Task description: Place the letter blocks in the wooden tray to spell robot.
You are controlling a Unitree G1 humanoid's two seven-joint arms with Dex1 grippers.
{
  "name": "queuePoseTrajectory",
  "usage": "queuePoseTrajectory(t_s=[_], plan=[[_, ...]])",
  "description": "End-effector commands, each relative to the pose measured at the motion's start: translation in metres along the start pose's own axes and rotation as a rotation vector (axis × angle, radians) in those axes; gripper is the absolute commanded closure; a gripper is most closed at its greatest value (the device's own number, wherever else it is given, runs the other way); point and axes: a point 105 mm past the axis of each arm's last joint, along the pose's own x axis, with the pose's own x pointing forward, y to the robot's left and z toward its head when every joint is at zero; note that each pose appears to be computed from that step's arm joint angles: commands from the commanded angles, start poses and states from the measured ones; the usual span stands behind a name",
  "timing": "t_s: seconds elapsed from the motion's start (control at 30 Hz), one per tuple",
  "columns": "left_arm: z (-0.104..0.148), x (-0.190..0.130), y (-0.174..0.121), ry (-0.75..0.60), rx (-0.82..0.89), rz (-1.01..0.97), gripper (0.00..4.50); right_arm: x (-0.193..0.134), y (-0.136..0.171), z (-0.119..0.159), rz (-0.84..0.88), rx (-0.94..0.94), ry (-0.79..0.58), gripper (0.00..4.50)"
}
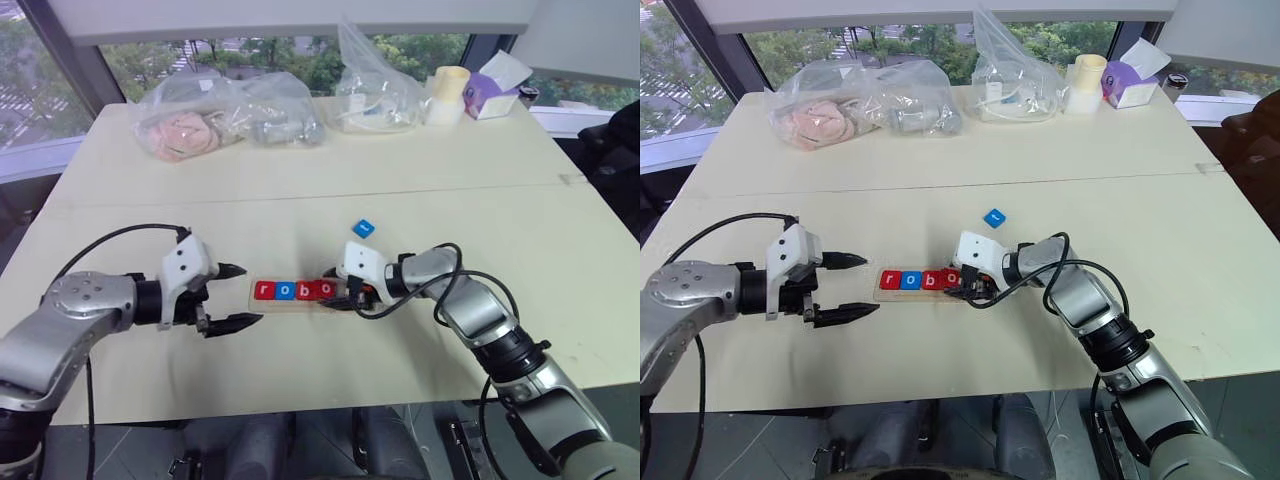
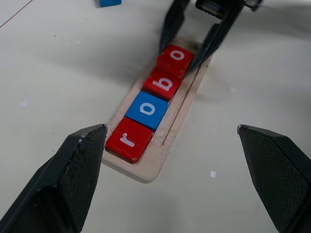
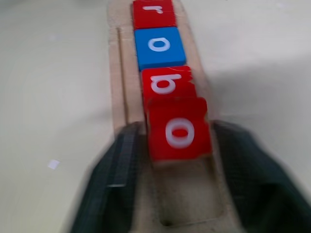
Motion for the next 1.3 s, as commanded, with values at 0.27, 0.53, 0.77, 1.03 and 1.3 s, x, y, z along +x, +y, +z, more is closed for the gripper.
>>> queuePoseTrajectory(t_s=[0.27,0.53,0.77,1.03,1.3], plan=[[0.010,0.004,-0.001,-0.024,0.048,-0.007,0.00,-0.013,-0.011,0.024,-0.062,-0.004,-0.094,0.04],[0.011,0.005,0.000,-0.027,0.051,-0.011,0.00,-0.003,-0.008,0.021,-0.039,0.022,-0.101,0.04],[0.011,0.006,-0.001,-0.029,0.049,-0.008,0.00,0.004,-0.005,0.011,-0.015,0.002,-0.083,1.88],[0.009,0.004,-0.001,-0.027,0.042,0.005,0.00,-0.008,-0.011,0.027,-0.038,0.012,-0.134,3.35],[0.009,0.006,-0.001,-0.029,0.041,0.004,0.00,-0.015,0.003,0.025,0.000,0.018,-0.105,3.35]])
